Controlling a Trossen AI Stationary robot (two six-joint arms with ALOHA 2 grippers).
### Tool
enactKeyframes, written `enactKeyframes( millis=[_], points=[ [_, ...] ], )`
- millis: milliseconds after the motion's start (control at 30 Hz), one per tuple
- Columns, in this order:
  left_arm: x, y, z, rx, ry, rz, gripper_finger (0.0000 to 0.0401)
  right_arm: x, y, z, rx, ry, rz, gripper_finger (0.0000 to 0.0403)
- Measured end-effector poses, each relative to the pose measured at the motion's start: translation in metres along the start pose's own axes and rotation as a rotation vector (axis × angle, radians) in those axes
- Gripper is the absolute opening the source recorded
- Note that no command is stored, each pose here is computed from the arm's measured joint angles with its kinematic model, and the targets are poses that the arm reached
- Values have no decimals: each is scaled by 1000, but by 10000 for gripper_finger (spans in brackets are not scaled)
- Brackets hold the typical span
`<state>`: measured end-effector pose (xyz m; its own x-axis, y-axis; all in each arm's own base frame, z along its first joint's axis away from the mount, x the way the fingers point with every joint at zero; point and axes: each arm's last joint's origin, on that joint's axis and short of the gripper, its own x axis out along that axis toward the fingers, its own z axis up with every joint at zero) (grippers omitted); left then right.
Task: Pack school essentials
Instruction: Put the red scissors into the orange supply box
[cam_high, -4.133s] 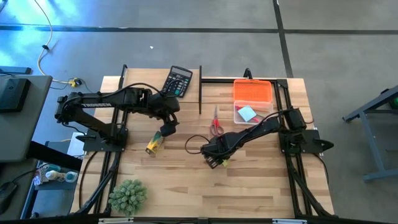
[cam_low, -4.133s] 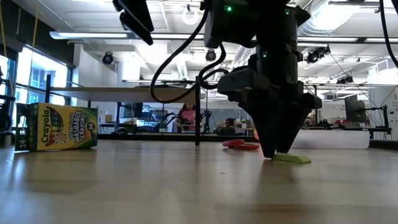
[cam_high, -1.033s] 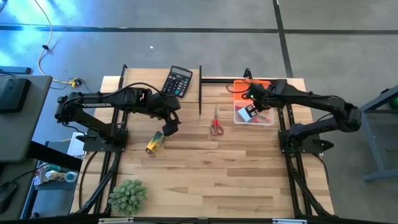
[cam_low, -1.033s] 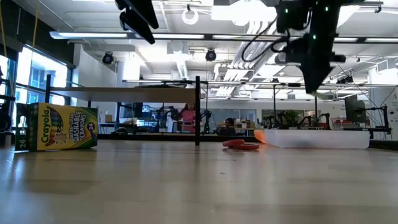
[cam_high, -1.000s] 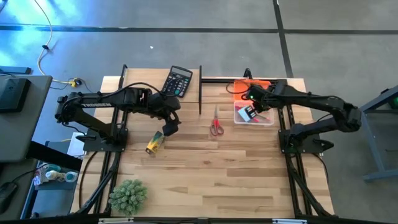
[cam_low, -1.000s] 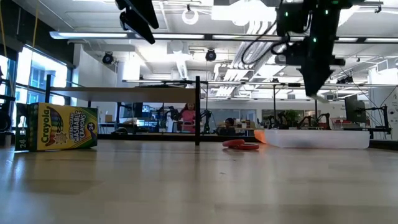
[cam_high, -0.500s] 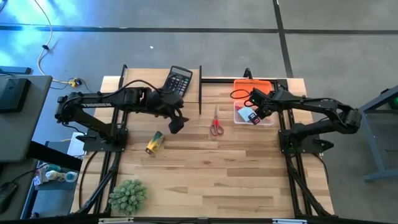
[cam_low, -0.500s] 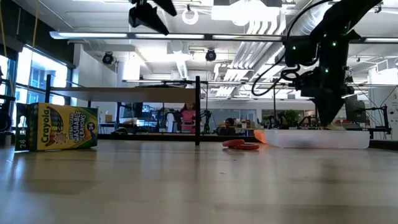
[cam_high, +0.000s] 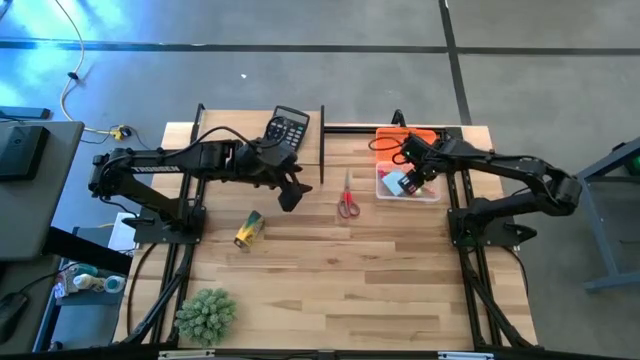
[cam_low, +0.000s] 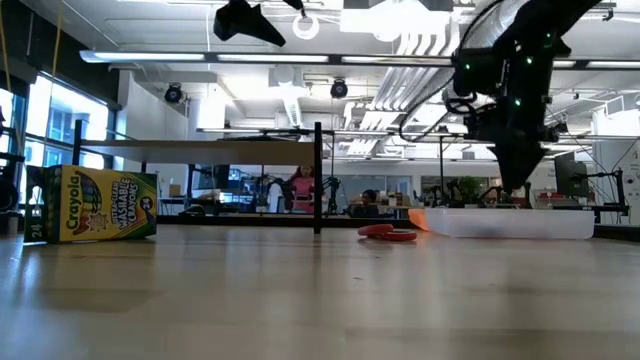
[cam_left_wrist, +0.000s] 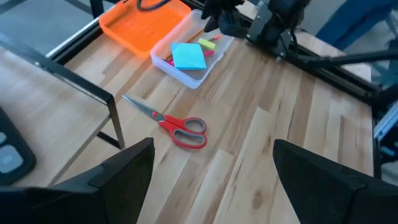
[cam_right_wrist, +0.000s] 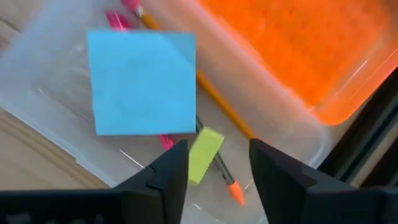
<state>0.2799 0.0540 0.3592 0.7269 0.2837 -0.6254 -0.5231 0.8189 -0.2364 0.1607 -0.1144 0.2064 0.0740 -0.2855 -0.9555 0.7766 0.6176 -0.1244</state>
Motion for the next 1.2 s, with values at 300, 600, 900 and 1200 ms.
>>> enactKeyframes(
  millis=[300, 600, 900, 1200],
  points=[
    [0, 0, 4, -130, -65, 34, 314, -58, -4, 36, -9, -151, 20, 179],
    [8, -12, 18, -211, -136, 106, 314, -94, -10, 54, 11, -297, -62, 179],
    [71, -25, 1, -407, -37, 191, 314, -96, -11, 54, -15, -298, -72, 179],
    [133, -32, -30, -467, 96, 263, 314, -96, -10, 54, -14, -298, -72, 179]
  ],
)
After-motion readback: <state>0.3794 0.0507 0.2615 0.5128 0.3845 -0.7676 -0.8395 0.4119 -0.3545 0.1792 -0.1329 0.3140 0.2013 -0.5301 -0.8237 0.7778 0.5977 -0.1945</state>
